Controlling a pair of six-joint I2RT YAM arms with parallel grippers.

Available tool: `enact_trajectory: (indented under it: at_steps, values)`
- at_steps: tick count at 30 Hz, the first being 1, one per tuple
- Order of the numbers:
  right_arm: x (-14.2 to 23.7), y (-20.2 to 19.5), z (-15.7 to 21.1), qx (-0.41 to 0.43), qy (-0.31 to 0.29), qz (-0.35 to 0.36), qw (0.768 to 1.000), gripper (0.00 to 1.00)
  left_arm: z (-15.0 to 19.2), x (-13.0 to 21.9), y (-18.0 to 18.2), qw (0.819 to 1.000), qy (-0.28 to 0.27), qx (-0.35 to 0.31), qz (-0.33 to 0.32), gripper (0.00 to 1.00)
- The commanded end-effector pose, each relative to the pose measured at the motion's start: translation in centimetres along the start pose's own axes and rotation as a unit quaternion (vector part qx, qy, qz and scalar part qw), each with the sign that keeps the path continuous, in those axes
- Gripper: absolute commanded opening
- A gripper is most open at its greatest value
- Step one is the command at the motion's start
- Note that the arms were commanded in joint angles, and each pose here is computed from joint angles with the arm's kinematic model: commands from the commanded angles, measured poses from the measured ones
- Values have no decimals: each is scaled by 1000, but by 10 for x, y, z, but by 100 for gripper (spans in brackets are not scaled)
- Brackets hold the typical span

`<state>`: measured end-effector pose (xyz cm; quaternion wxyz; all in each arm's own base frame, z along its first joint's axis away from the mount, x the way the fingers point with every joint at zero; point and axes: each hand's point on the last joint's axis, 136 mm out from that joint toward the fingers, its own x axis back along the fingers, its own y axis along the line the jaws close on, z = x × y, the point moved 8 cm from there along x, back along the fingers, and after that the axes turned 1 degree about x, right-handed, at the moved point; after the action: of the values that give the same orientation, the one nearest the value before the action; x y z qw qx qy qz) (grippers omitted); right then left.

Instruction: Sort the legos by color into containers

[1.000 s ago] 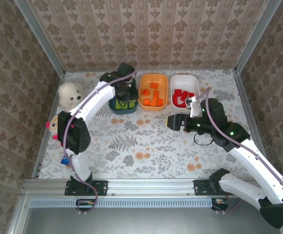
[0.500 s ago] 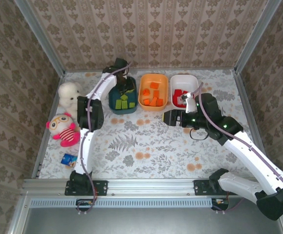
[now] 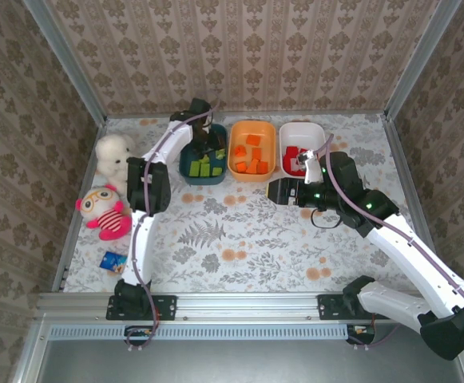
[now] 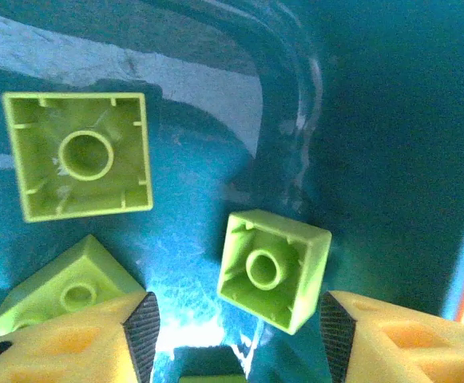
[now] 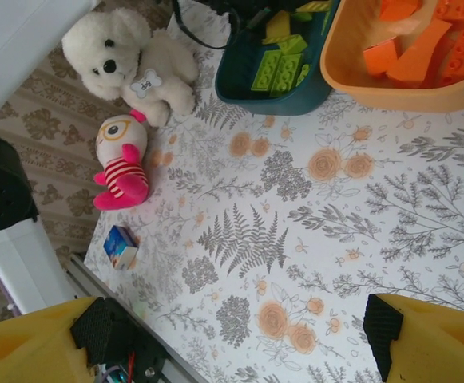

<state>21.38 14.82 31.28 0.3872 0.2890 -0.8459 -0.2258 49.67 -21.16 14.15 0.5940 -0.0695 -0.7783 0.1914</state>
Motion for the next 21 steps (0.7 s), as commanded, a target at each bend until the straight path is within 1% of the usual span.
enact_trajectory:
  at_steps: [1,3,5,7,8,10,11,12,14,16,18,21]
  values:
    - [10,3,-11,9,-20,27,999,86,-3,58,-19,999,-45,-15,14,60]
    - [17,5,-17,22,-31,41,998,86,-2,83,-27,997,-68,-22,21,60]
    - [23,8,-23,40,-42,53,997,87,3,109,-35,995,-91,-35,32,63]
    - [30,9,-29,54,-58,72,994,88,14,138,-39,992,-110,-43,48,65]
    - [33,9,-31,58,-65,80,993,90,19,150,-40,990,-120,-48,55,68]
    - [40,8,-35,62,-80,102,990,96,41,173,-36,988,-132,-58,61,83]
    - [43,7,-36,62,-85,116,988,100,53,186,-33,986,-138,-62,65,94]
    - [46,7,-38,62,-92,124,986,100,64,190,-27,987,-136,-61,62,100]
    - [51,6,-39,58,-104,138,983,100,96,211,-13,986,-145,-64,57,100]
    - [56,3,-38,52,-114,154,980,100,127,220,8,985,-152,-63,43,100]
    - [58,-3,-34,47,-117,172,977,100,162,226,22,983,-158,-76,44,100]
    - [59,-5,-25,63,-105,164,979,100,203,236,54,982,-168,-75,43,100]
